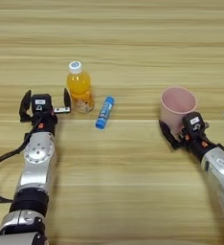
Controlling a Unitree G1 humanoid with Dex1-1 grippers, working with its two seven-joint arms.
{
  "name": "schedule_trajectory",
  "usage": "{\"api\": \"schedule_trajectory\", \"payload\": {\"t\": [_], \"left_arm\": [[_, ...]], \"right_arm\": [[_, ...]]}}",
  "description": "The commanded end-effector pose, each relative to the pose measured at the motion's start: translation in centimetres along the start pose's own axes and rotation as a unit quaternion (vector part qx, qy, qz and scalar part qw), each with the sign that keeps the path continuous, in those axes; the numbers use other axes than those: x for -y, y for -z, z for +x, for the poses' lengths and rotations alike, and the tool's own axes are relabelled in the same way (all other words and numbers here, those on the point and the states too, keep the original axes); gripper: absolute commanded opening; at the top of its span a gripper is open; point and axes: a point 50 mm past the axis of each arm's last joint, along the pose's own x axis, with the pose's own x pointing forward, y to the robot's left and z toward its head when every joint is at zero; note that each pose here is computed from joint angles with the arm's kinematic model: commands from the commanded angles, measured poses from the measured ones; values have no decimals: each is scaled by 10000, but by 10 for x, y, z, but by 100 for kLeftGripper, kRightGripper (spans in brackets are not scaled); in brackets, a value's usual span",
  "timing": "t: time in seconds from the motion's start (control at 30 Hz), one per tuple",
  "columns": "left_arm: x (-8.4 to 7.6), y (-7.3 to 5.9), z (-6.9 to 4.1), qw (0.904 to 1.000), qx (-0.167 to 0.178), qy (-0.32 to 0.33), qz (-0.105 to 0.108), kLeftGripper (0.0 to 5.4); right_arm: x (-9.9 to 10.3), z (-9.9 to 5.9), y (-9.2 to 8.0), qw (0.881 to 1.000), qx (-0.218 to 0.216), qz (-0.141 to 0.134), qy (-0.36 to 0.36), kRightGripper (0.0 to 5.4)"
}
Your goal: Move the objects on the table
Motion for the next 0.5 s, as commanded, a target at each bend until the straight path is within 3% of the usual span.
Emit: {"api": "schedule_trajectory", "payload": {"t": [0.03, 0.33, 0.5], "left_arm": [[0, -2, 1, 10000, 36, 8, 69, 540], [1, -2, 2, 10000, 38, 11, 65, 540], [1, -2, 1, 10000, 39, 12, 60, 540]], "right_arm": [[-10, -4, -1, 9999, -27, 62, -137, 391], [-16, -5, 8, 9991, -266, 113, -297, 391], [-15, -6, 11, 9989, -355, 61, -296, 444]]}}
